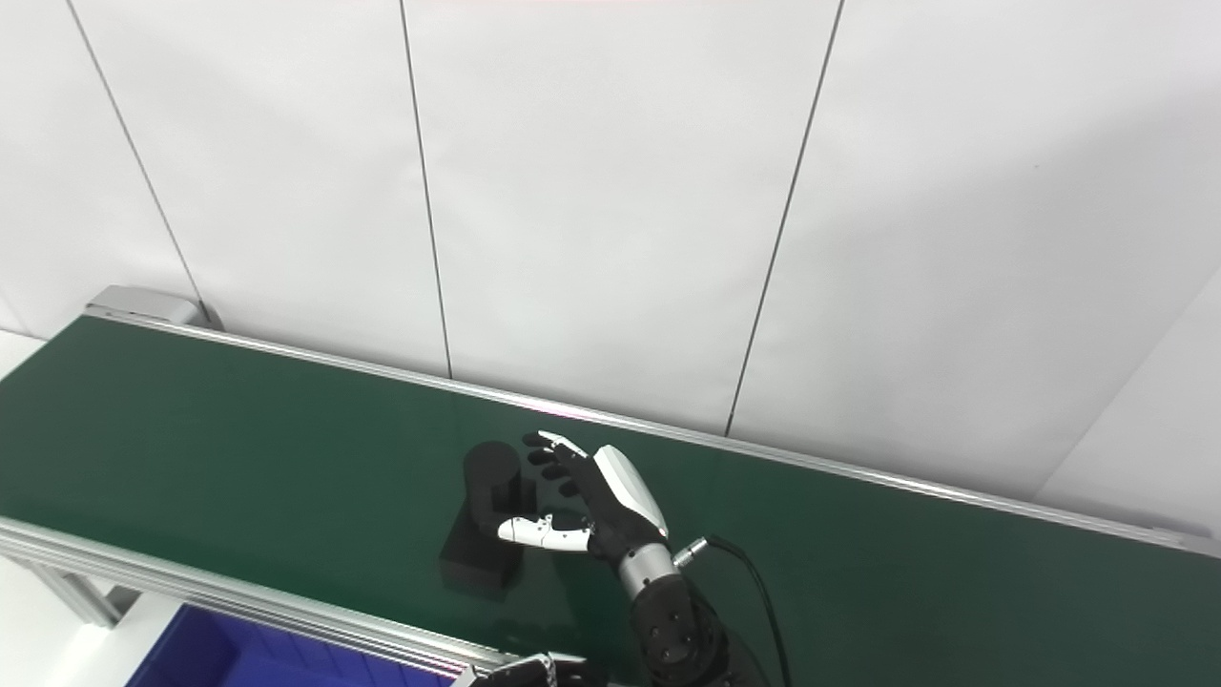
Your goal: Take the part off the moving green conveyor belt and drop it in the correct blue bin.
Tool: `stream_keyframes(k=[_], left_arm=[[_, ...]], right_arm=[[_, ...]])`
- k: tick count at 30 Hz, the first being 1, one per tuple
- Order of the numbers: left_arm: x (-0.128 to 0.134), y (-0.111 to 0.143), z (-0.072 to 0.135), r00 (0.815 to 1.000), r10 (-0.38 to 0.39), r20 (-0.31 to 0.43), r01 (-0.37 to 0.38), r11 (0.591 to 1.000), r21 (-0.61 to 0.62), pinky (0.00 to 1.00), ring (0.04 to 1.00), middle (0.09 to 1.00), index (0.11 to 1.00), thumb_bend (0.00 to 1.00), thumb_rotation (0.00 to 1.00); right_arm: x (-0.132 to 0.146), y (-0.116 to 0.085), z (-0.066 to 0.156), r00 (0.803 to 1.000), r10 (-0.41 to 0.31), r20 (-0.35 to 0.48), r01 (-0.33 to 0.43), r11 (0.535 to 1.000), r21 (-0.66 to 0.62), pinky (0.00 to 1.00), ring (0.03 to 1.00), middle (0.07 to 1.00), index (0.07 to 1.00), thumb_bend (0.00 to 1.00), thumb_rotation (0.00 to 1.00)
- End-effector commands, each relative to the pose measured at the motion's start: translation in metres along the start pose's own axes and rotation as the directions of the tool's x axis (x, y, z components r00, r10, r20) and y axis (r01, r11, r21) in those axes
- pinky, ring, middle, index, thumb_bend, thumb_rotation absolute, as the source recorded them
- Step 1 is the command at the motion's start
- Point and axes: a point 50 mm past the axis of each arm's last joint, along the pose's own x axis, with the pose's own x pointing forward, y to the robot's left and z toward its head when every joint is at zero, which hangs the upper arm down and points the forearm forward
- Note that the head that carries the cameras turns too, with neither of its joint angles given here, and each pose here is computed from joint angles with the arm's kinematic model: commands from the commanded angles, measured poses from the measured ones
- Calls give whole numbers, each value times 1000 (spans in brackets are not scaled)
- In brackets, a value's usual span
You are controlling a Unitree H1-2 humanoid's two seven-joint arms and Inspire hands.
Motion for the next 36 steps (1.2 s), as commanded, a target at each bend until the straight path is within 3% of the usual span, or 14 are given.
stream_keyframes(k=[1, 13, 19, 21, 22, 23, 25, 29, 36], left_arm=[[4, -5, 9, 998, -8, 66, 7, 1000, 11, 656, 690, 702, 709, 848, 797], [3, -8, 10, 997, -8, 71, 8, 1000, 0, 651, 686, 694, 704, 846, 793], [3, -8, 11, 997, -9, 74, 10, 1000, -4, 658, 696, 696, 707, 852, 792], [3, -8, 11, 997, -10, 75, 10, 1000, -5, 658, 697, 696, 708, 846, 788], [3, -8, 11, 997, -9, 75, 9, 1000, -8, 658, 697, 696, 708, 846, 788], [3, -9, 11, 997, -8, 75, 9, 1000, -10, 657, 695, 696, 708, 842, 784], [2, -8, 11, 997, -6, 75, 7, 1000, -12, 656, 693, 694, 708, 843, 786], [1, -8, 12, 997, -4, 73, 5, 1000, -14, 658, 694, 692, 710, 848, 798], [-1, -6, 11, 998, 0, 70, 1, 1000, -17, 665, 691, 694, 719, 831, 819]], right_arm=[[15, -9, 30, 993, -28, 116, 30, 999, -16, 762, 818, 834, 874, 705, 422], [16, -4, 14, 996, -32, 88, 36, 998, -44, 751, 824, 831, 872, 728, 430], [14, -2, 10, 991, -81, 103, 85, 996, -30, 682, 748, 784, 832, 713, 315], [13, -1, 10, 986, -126, 110, 128, 992, -14, 584, 641, 708, 750, 692, 126], [13, -1, 10, 982, -152, 115, 153, 988, -1, 569, 625, 697, 737, 689, 98], [13, -1, 10, 977, -178, 122, 178, 984, 13, 510, 561, 569, 607, 592, 40], [12, -1, 11, 966, -220, 135, 219, 975, 24, 458, 453, 514, 550, 530, 8], [12, -4, 13, 958, -248, 146, 246, 969, 34, 507, 466, 528, 470, 515, 0], [12, -8, 13, 957, -253, 142, 249, 968, 43, 524, 474, 528, 456, 515, 0]])
